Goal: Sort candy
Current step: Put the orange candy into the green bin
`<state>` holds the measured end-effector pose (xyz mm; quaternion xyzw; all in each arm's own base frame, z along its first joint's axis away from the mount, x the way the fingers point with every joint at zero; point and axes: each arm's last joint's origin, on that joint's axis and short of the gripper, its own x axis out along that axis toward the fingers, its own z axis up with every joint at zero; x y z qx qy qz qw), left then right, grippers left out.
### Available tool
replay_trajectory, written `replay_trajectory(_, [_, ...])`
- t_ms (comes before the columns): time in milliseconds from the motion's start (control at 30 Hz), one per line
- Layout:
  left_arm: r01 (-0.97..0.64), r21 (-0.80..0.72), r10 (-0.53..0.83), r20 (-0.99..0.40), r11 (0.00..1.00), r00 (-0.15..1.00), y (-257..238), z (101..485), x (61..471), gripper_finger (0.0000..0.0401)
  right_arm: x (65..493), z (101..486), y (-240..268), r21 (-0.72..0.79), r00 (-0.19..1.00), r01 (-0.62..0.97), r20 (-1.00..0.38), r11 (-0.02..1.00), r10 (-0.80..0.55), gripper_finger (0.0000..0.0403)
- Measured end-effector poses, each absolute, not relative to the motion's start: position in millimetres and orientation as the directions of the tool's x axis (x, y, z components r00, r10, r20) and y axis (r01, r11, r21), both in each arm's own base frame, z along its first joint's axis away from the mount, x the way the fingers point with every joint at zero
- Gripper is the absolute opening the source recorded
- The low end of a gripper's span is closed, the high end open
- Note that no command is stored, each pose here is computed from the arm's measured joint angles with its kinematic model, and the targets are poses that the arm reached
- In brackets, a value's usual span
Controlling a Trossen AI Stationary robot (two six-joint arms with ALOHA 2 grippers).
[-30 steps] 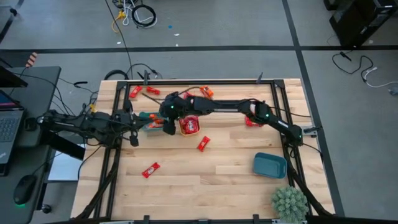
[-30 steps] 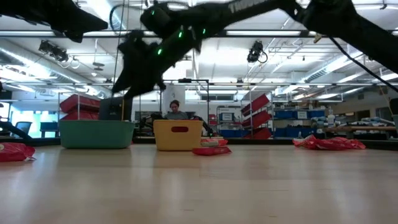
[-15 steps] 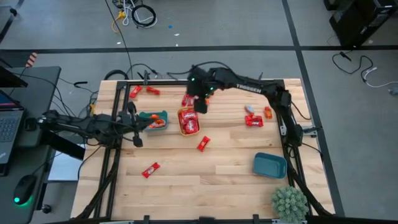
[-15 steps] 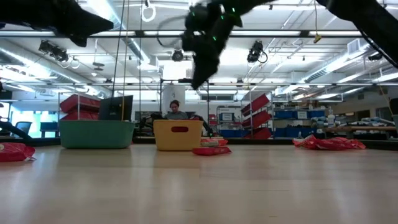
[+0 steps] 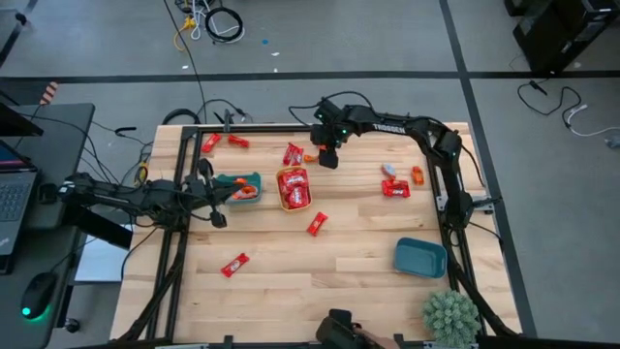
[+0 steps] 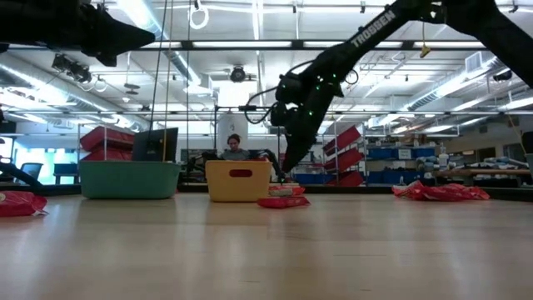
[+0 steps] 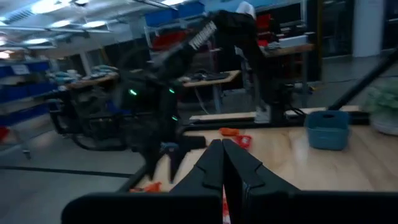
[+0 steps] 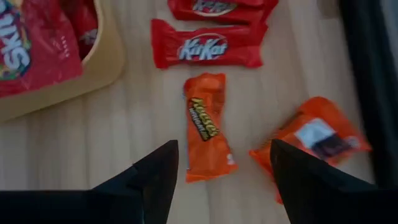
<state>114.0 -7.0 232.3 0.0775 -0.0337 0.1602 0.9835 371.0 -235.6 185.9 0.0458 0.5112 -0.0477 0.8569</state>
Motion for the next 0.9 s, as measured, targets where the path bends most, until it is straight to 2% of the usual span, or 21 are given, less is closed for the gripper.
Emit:
replay_trajectory(267, [-0.379,0.159,0.371,0.081,0.912,0.925,-3.2,231.4,113.8,0.0000,368.8,162.6,-233.5,0.066,0.526,0.076,-0.851,0.995,0.016,0.0222])
replay_trajectory(567, [-0.435,0.152,0.427,0.081,0.888,0.901,3.7,231.4,113.8,0.0000,360.1,138.4,-227.4,0.075,0.518,0.073,-0.855,0.994,0.027,0.0191])
replay_trajectory(667, [-0.444,0.144,0.436,0.082,0.885,0.896,4.9,231.6,113.7,0.0000,358.8,135.4,-227.0,0.057,0.509,0.083,-0.861,0.995,0.006,0.0153])
replay_trajectory(867, [-0.459,0.085,0.451,0.092,0.885,0.888,6.8,232.6,113.5,0.0001,360.3,135.5,-223.4,0.046,0.500,0.082,-0.866,0.996,-0.001,0.0026])
replay_trajectory(900, [-0.459,0.071,0.452,0.091,0.886,0.887,6.9,232.6,113.5,0.0001,360.4,135.6,-223.1,0.042,0.498,0.082,-0.867,0.996,-0.005,0.0016])
